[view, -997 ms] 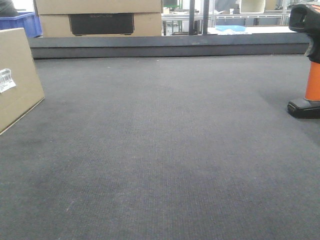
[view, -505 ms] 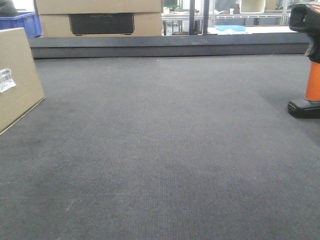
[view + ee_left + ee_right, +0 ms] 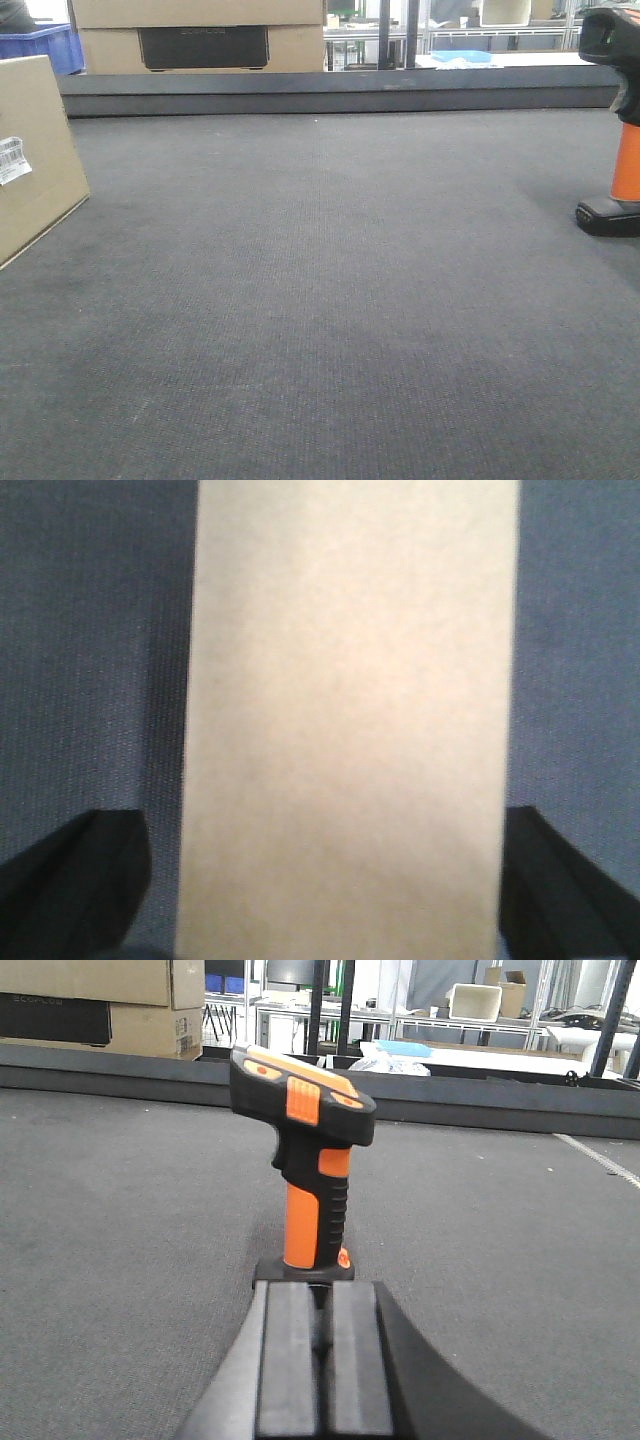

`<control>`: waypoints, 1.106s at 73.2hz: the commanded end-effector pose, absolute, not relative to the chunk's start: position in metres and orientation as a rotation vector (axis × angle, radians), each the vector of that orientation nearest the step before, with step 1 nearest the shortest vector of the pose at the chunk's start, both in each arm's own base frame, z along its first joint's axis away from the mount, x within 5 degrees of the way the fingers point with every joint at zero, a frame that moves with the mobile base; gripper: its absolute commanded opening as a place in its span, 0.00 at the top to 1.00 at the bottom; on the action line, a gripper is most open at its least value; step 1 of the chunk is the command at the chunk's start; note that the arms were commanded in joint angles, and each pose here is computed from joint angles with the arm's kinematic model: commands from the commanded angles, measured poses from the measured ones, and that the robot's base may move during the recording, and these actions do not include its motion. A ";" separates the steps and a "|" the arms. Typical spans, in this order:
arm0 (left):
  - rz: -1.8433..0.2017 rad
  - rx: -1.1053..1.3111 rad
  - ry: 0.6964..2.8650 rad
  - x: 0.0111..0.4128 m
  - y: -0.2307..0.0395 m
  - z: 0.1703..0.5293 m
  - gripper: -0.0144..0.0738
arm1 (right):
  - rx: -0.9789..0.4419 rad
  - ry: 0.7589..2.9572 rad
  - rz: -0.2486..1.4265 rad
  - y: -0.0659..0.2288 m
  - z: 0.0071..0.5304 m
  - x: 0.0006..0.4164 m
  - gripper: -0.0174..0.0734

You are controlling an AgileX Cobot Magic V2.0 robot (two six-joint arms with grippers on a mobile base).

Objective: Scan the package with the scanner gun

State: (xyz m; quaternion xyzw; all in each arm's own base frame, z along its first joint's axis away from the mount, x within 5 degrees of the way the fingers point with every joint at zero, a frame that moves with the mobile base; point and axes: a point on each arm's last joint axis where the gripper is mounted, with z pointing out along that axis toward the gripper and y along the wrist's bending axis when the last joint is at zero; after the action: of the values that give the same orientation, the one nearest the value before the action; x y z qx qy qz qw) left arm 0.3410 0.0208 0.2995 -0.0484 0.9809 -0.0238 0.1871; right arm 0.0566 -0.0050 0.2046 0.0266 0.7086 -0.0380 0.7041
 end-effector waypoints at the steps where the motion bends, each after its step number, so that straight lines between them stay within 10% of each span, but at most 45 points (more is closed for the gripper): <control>1: -0.069 -0.144 2.755 0.342 0.020 0.299 0.32 | 0.052 1.555 -0.089 -0.005 0.207 0.056 0.99; 19: -0.083 -0.149 2.755 0.342 0.020 0.299 0.97 | 0.052 1.555 -0.089 -0.005 0.207 0.056 0.99; 47: -0.497 -0.273 2.645 0.332 -0.019 0.327 0.96 | 0.052 1.555 -0.089 -0.005 0.207 0.056 0.99; 81: -0.689 -0.168 2.550 0.336 -0.145 0.313 0.96 | 0.052 1.555 -0.089 -0.005 0.207 0.056 0.99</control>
State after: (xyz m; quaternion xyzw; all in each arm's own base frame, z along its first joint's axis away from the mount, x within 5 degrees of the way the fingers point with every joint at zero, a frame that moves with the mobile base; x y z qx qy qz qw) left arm 0.3338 -0.1256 0.3175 -0.0562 0.9407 -0.2333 0.2397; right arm 0.0566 -0.0050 0.2046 0.0266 0.7086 -0.0380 0.7041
